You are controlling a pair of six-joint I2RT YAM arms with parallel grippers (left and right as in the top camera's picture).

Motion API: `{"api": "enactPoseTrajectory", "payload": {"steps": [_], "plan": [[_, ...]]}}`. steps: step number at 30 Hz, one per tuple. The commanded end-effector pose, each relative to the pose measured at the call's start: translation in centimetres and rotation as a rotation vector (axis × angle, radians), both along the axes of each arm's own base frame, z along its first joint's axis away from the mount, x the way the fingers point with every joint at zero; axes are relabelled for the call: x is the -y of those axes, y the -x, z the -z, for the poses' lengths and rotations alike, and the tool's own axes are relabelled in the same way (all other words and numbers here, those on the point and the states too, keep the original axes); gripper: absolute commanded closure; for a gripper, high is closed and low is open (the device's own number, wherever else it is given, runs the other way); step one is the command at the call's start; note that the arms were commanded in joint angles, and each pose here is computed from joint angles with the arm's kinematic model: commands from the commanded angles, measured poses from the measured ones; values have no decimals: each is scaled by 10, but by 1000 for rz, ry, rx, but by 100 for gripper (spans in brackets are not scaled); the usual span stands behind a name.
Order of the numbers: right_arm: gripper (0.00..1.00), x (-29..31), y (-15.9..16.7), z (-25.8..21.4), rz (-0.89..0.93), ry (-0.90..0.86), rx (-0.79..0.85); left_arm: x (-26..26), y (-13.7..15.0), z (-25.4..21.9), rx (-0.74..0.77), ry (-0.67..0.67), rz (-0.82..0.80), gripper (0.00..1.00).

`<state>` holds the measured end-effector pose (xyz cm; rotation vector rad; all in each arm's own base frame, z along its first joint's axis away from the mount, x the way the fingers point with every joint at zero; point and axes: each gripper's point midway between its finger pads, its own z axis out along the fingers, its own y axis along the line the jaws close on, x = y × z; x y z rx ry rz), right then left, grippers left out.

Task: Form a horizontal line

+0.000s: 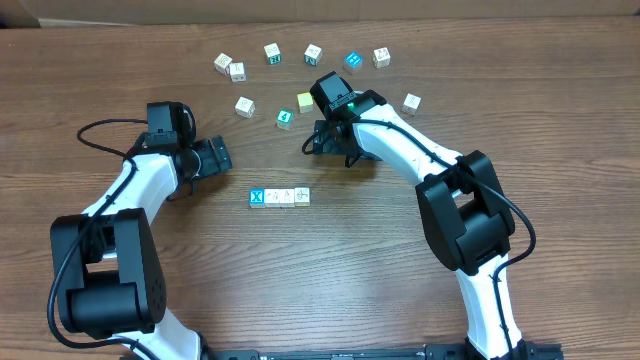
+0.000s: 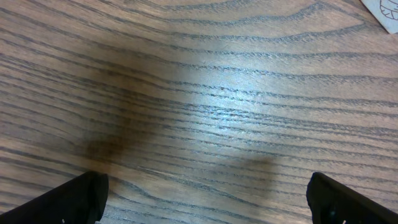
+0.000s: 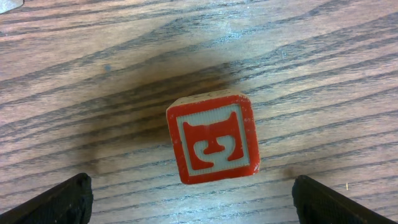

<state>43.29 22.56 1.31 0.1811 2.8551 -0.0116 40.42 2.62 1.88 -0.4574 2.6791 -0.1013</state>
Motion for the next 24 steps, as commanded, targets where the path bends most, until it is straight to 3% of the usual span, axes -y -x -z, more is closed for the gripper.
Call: {"api": "enactPoseTrajectory", "payload": {"steps": [1, 13, 24], "plan": [[0, 3, -1, 3, 5, 10, 1, 2, 2, 6, -16, 12, -6, 0], [0, 3, -1, 3, 5, 10, 1, 10, 1, 0, -3, 11, 15, 0], [0, 3, -1, 3, 5, 10, 1, 68, -3, -32, 80, 12, 159, 1]]}}
